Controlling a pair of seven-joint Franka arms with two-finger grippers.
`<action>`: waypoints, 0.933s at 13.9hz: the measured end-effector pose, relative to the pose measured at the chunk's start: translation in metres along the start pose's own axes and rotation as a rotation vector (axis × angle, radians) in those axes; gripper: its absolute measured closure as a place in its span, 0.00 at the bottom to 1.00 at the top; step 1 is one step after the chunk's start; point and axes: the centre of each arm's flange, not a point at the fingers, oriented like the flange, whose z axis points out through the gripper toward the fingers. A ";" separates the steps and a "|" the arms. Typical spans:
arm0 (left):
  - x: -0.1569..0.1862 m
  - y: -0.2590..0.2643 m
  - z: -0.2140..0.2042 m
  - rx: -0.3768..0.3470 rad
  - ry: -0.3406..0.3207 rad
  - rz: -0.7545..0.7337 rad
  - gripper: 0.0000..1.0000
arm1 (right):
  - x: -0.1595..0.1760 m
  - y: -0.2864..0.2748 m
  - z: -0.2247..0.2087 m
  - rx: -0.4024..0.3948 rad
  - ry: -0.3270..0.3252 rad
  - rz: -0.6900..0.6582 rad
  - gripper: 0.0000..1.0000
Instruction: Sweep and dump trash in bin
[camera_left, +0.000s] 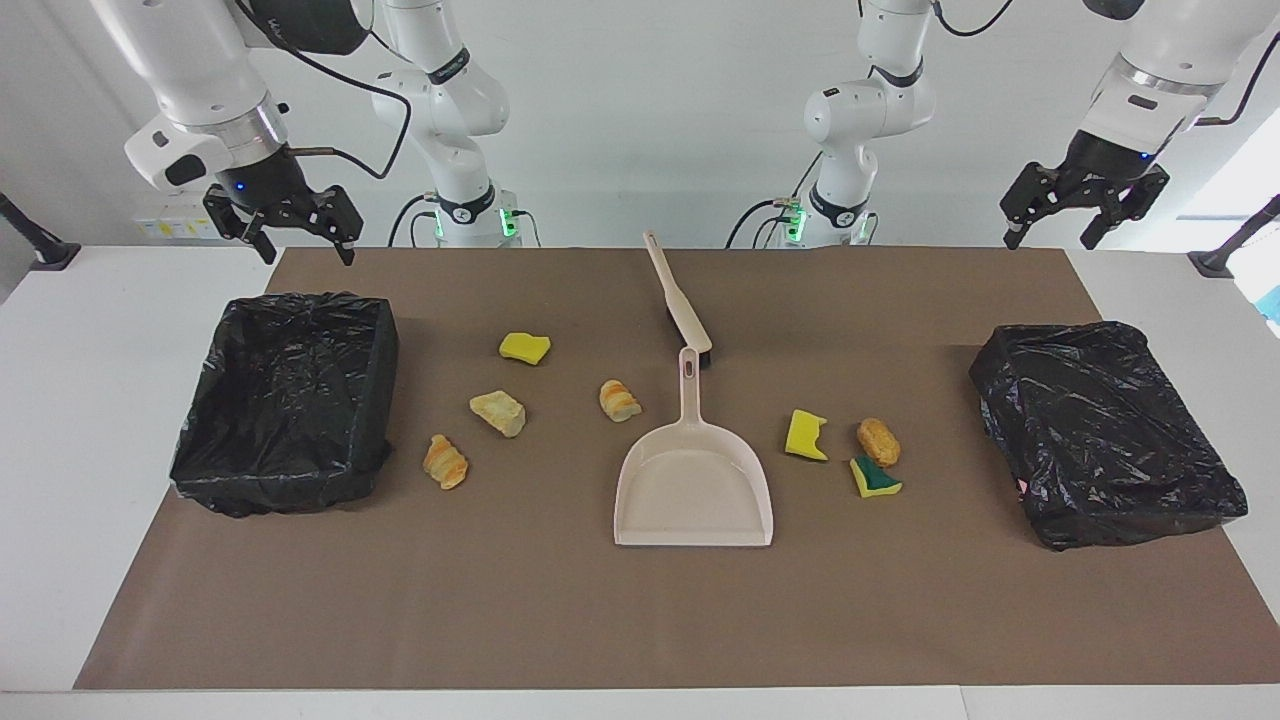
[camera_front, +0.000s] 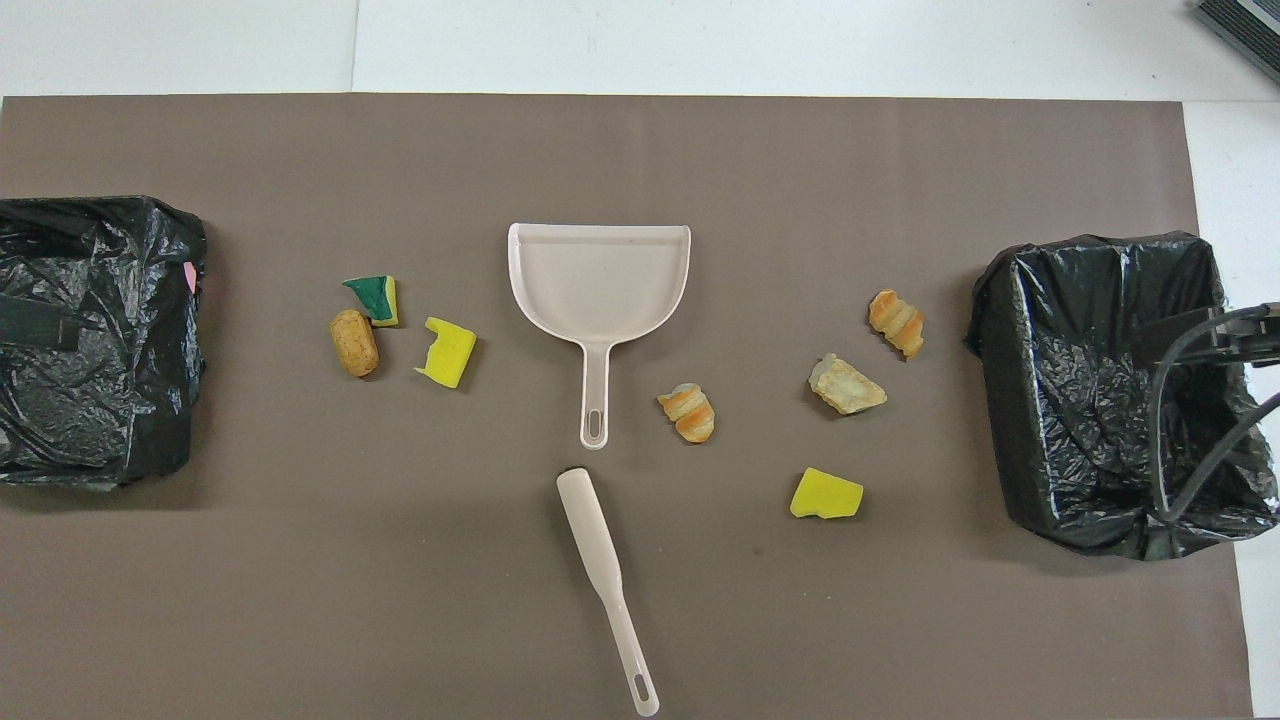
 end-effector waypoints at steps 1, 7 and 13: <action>0.000 0.002 0.001 0.000 -0.002 0.003 0.00 | 0.000 0.000 0.000 0.000 0.000 0.000 0.00; 0.000 0.036 0.013 -0.005 -0.028 0.058 0.00 | 0.000 0.000 0.000 0.000 -0.001 0.000 0.00; -0.027 0.089 0.047 -0.027 -0.117 0.059 0.00 | 0.000 0.000 0.000 0.000 -0.001 0.000 0.00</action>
